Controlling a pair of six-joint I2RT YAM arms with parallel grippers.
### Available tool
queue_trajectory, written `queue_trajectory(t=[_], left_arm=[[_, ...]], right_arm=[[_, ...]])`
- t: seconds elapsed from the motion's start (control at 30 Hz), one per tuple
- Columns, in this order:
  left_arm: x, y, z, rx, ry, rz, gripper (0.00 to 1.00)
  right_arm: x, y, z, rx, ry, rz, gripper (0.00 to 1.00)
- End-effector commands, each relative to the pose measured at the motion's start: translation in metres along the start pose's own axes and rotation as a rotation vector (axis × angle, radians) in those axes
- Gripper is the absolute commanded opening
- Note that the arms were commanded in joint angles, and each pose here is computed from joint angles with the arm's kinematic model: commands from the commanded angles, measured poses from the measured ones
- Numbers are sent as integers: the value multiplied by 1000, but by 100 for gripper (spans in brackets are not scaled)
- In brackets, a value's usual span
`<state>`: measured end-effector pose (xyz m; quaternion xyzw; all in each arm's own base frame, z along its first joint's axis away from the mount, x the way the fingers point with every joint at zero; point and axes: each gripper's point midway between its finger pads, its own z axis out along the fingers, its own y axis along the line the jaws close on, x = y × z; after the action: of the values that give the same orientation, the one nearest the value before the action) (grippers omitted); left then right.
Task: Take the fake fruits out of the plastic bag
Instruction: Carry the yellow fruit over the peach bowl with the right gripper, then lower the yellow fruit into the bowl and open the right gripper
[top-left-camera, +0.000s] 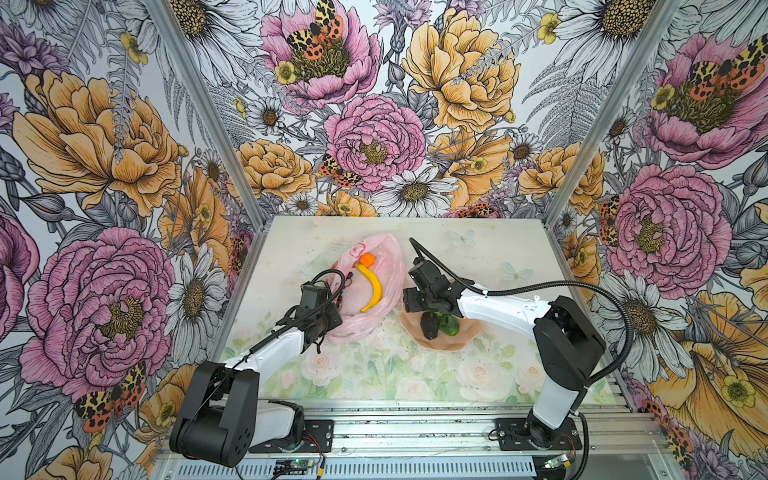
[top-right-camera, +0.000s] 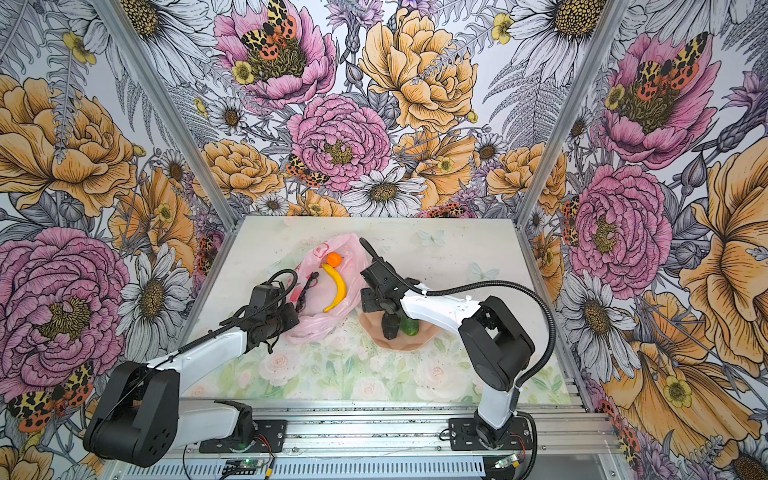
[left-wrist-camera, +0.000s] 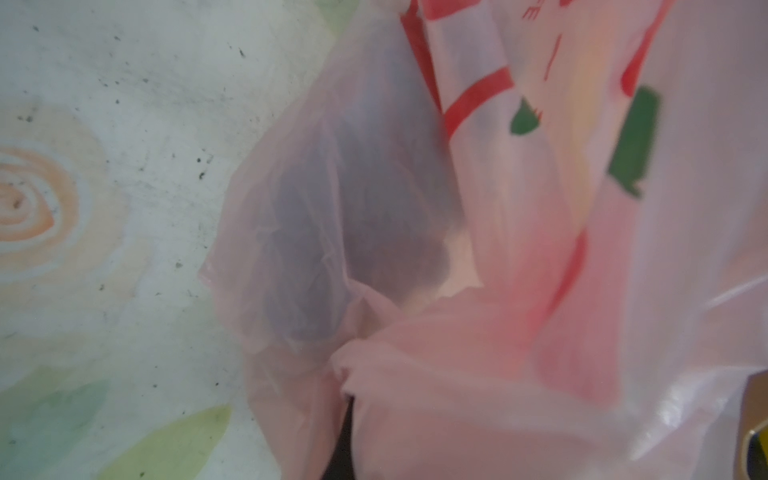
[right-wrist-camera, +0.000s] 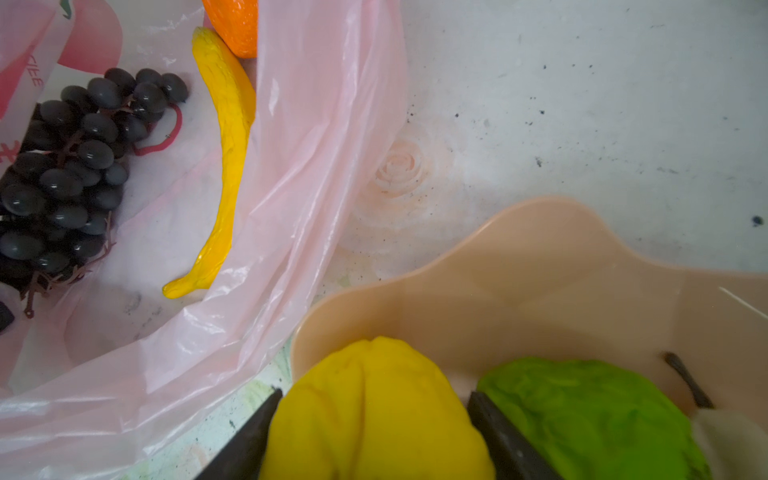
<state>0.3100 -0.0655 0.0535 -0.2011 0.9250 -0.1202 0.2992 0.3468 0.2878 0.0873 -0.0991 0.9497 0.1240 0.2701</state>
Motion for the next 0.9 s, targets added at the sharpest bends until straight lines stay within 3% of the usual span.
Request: queue_trajectory(t=[0.0,0.4,0.87], left_arm=[[-13,-3,-3,7,-48,8,2],[-13,-2,-2,9,-46,4,2],[-12,-2,-2,13,-42,3,2]], right_arm=[[0,-5,9,25,-15,6,74],[-4,-5,-3,19,-38,3,76],[3,-14,-12,41,-45,17,67]])
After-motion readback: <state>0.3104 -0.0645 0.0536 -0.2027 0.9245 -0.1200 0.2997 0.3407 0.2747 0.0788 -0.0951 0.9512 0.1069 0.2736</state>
